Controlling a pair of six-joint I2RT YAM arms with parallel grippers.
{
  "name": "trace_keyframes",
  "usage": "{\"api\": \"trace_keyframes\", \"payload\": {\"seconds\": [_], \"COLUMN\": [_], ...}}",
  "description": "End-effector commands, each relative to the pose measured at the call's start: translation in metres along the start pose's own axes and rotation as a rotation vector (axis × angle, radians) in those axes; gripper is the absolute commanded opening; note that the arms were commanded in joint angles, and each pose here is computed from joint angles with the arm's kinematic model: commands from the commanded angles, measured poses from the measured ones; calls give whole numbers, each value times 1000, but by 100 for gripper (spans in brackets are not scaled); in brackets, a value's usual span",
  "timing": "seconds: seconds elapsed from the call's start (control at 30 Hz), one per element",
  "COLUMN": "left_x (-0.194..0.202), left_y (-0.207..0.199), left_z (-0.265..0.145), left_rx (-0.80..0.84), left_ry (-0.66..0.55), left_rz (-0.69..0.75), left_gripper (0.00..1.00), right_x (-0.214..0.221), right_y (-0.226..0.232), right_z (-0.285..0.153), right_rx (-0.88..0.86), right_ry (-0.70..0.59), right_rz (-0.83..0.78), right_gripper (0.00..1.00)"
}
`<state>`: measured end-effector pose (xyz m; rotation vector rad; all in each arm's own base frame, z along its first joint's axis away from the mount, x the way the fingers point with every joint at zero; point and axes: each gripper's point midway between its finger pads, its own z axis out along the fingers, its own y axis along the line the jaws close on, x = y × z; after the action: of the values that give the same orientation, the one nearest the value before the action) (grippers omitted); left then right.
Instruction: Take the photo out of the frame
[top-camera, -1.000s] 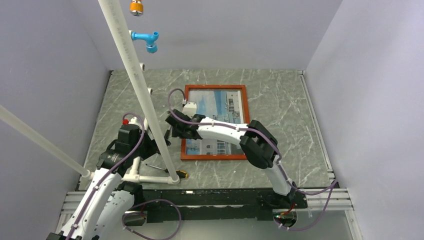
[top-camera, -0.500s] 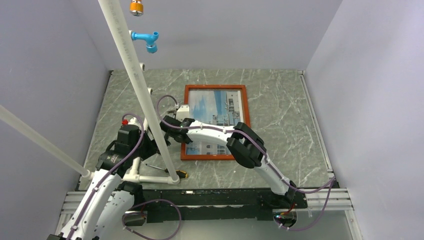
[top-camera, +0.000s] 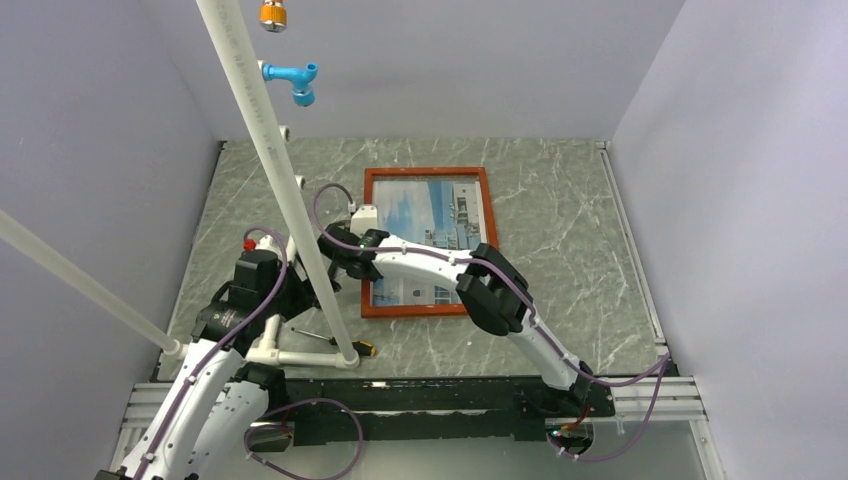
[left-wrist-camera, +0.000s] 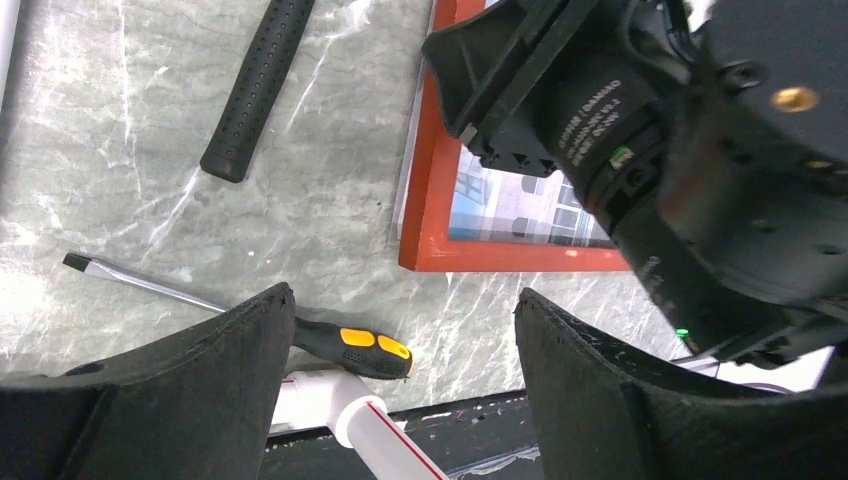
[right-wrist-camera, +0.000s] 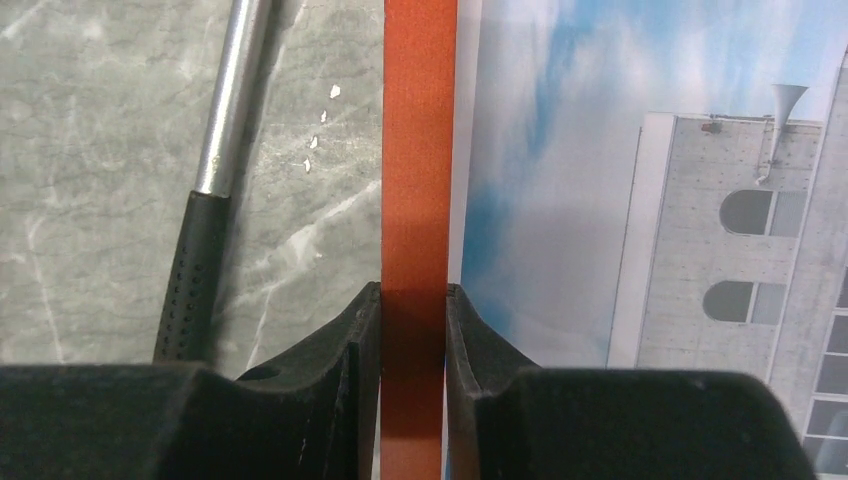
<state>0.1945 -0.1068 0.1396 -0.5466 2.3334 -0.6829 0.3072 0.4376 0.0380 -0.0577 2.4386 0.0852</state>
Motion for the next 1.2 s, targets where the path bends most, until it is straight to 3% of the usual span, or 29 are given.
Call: {"api": "trace_keyframes", "payload": {"seconds": [0.0,0.47,0.87,1.17], "left_x": [-5,-2,0,0], "left_y": [-3,-3,-3,-5], "left_z": [-2,1,5,8], "left_rx": [12,22,30,39], "left_ry": [-25,-14,1,10], "left_rz": [0,0,3,9], "left_gripper": [84,83,83,83], "right_x": [-56,-84,-58,-57], "right_y": [3,-84,-207,-288], "right_z": [-53,-62,-40,-35], "right_rx": [-76,-20,-20,84], "right_ry": [-52,-64,-56,-89], "right_rz": [81,101,-60,-52], "right_gripper": [0,0,0,0]}}
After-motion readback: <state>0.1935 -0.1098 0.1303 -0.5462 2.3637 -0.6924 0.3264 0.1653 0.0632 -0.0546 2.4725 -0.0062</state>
